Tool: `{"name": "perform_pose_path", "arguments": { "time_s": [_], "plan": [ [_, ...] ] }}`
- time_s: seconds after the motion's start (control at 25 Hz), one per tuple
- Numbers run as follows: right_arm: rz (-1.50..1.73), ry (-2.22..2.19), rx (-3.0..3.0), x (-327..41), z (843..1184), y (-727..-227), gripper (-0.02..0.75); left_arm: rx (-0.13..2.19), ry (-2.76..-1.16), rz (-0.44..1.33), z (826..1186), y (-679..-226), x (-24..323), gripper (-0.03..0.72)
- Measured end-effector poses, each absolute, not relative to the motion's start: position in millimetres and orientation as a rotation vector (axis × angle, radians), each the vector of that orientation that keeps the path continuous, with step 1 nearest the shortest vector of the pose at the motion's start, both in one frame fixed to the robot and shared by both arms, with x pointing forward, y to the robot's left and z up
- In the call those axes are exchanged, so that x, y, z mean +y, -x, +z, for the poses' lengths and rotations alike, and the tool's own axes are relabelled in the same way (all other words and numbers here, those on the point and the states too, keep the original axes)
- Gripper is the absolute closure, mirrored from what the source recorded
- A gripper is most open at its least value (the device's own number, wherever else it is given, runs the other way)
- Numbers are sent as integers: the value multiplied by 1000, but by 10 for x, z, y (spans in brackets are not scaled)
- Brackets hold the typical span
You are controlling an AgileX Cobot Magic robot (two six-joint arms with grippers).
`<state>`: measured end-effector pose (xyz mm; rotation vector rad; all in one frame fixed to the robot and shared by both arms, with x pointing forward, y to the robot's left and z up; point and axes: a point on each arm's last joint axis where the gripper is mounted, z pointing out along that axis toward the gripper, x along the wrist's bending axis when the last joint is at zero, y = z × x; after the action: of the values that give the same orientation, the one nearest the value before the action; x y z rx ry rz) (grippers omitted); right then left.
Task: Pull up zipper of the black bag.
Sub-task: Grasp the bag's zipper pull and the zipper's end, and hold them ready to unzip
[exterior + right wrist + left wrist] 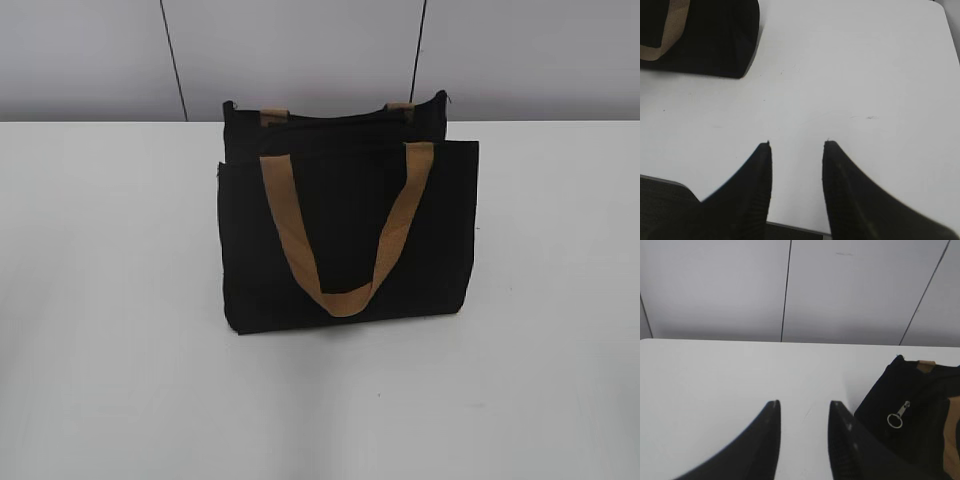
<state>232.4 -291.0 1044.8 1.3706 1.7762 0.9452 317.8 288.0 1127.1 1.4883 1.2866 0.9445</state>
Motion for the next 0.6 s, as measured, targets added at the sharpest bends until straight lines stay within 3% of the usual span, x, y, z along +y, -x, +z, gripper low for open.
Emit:
{"name": "perform_pose_path", "arguments": {
  "time_s": [0.32, 0.6],
  "plan": [
    [945, -1371, 1776, -2910, 10448, -2324, 463, 1202, -1485, 929, 11141, -3746, 2716, 438],
    [945, -1371, 1776, -2910, 10448, -2324, 463, 1204, -1473, 929, 10743, -4187, 2603, 438]
  ]
}}
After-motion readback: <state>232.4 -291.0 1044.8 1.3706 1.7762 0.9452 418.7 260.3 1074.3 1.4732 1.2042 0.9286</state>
